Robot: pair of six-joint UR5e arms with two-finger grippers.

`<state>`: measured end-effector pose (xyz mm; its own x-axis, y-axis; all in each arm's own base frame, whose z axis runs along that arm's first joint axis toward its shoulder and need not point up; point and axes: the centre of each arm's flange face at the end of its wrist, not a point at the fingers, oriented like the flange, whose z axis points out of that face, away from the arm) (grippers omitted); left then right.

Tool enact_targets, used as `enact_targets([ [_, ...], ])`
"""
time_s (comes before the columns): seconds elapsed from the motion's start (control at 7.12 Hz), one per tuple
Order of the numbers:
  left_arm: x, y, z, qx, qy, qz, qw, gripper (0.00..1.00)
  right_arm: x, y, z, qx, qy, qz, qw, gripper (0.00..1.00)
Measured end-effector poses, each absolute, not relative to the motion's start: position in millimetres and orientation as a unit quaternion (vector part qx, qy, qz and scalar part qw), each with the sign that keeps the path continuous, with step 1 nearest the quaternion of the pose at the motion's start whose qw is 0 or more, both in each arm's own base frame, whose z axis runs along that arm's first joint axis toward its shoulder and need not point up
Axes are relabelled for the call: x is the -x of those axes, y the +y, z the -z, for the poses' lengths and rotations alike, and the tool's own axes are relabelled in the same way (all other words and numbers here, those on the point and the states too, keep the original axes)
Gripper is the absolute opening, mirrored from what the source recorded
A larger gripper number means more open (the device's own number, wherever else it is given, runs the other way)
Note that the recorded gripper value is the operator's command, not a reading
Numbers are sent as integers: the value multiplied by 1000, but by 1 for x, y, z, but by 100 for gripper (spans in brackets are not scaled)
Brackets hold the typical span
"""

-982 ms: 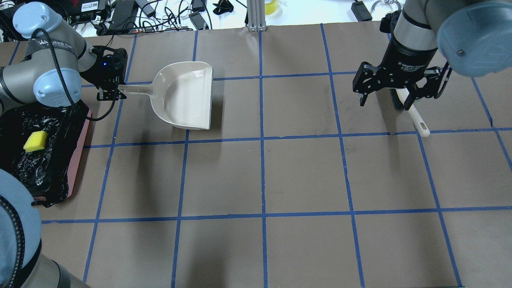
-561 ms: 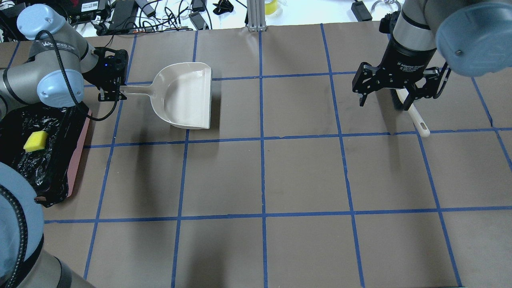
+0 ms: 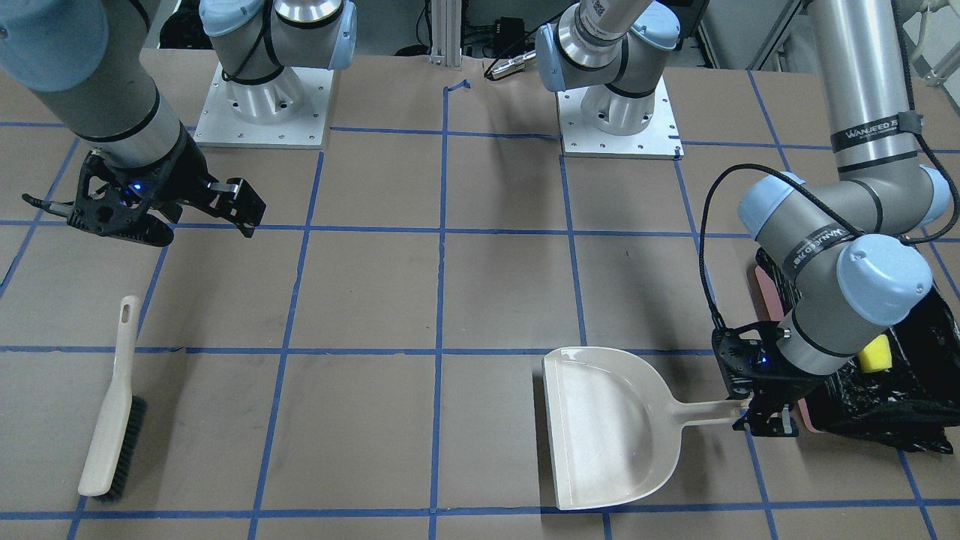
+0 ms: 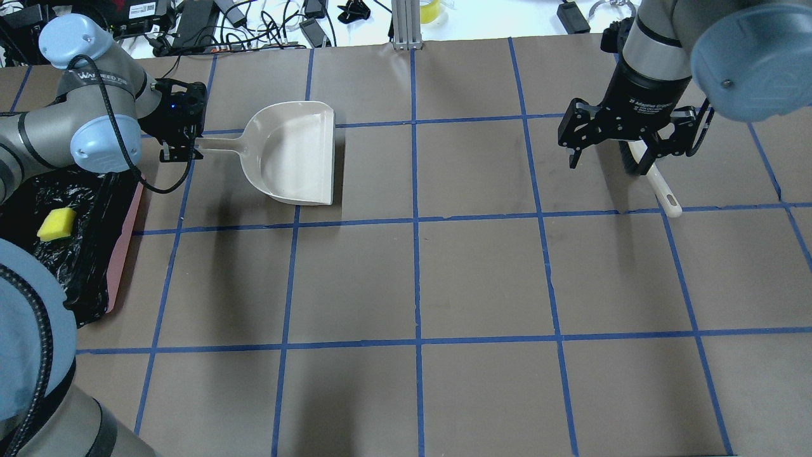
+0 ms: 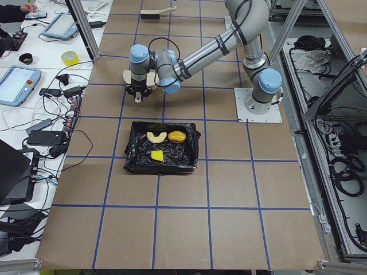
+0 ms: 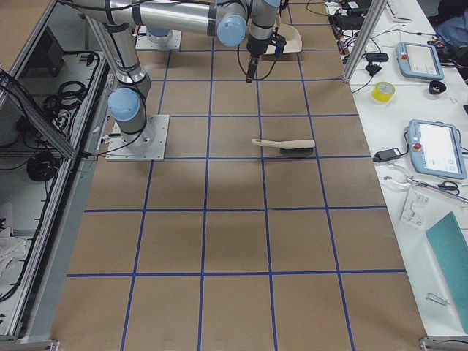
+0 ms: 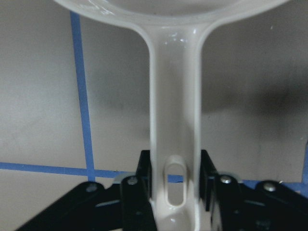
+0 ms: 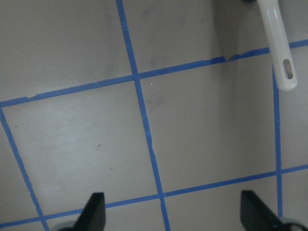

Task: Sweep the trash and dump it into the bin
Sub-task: 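Lower the dustpan onto the table with the left gripper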

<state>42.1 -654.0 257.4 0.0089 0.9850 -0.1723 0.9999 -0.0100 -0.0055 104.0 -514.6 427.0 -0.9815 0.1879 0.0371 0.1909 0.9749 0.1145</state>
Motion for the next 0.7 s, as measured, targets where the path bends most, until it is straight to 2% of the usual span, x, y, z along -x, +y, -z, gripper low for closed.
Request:
enact_targets([
  [0.42,-32,-655,-253,-715,693,66,64,0,-103,-519,-424,97,-994,53,14,100],
  [0.56,-29,-654,-255,-718,690,63,68,60,-103,-520,-424,98,-994,53,15,100],
  [0.7,-26,-651,-253,-720,688,56,69,67,-103,-520,-423,98,-994,53,14,100],
])
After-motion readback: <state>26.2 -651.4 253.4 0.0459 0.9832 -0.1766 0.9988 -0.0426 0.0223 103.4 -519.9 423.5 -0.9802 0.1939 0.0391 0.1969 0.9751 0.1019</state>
